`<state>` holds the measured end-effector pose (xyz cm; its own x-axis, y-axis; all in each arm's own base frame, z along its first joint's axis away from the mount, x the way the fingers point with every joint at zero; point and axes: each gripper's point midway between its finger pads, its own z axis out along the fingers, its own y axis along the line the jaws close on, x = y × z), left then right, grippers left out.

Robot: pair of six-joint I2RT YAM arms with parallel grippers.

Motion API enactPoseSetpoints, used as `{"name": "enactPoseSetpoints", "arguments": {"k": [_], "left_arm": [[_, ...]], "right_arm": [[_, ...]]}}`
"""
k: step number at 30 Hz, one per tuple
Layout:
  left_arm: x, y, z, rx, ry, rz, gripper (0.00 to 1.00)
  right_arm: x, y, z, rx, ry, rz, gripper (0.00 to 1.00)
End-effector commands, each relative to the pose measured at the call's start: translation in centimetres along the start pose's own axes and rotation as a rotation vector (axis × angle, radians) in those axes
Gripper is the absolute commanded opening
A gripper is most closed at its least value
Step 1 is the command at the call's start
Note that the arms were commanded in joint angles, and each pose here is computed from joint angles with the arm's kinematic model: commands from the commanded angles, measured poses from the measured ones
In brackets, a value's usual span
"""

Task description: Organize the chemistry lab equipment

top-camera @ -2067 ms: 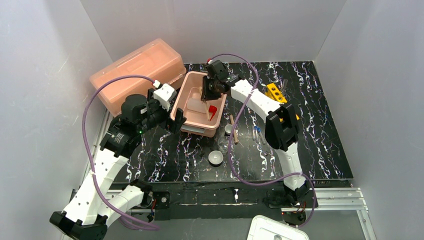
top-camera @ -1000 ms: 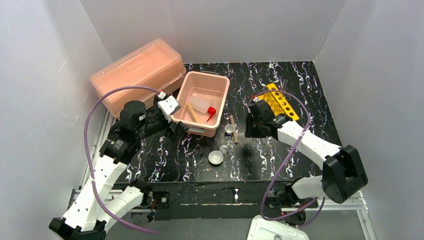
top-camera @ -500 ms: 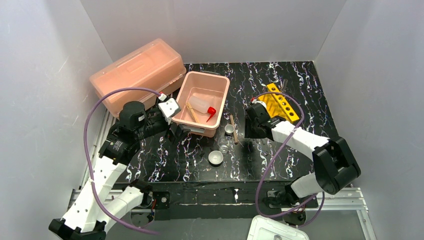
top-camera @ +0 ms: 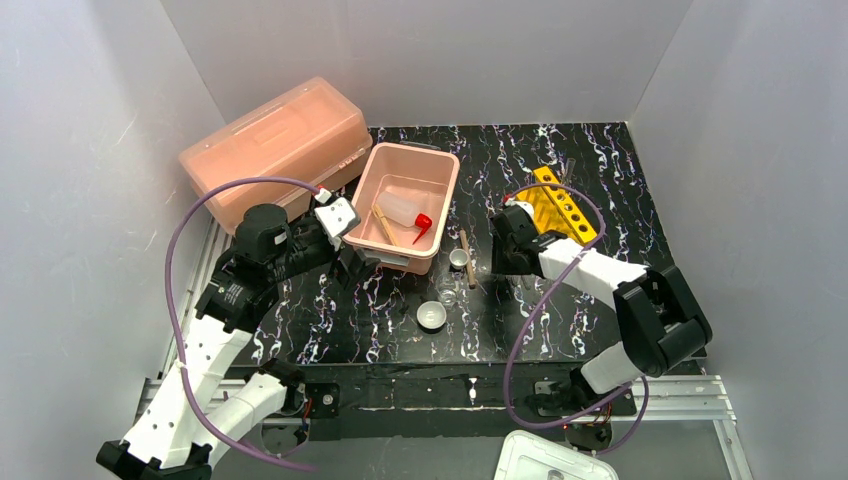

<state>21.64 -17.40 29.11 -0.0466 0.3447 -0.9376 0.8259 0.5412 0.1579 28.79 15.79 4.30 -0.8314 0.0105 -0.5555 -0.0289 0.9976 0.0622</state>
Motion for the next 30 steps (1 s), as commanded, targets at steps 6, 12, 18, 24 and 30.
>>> {"name": "enactPoseSetpoints", "arguments": {"k": [6, 12, 18, 24, 30], "left_arm": [[-0.6, 0.0, -0.5, -0.005, -0.018, 0.025, 0.98], [-0.6, 0.2, -0.5, -0.016, -0.015, 0.034, 0.98], [-0.5, 0.3, -0.5, -0.017, -0.012, 0.038, 0.98], [-0.6, -0.5, -0.4, 0.03, -0.026, 0.046, 0.98], [-0.5, -0.3, -0.1, 0.029, -0.022, 0.06, 0.98]], "right_arm": [[0.6, -0.2, 1.4, 0.015, 0.015, 0.003, 0.48], [1.1, 0.1, 2.0, 0.005, 0.035, 0.007, 0.45], [1.1, 0.5, 2.0, -0.012, 0.041, 0.013, 0.35], [0.9, 0.4, 1.7, -0.013, 0.031, 0.007, 0.22], [0.4, 0.8, 1.0, -0.039, 0.016, 0.001, 0.12]]}}
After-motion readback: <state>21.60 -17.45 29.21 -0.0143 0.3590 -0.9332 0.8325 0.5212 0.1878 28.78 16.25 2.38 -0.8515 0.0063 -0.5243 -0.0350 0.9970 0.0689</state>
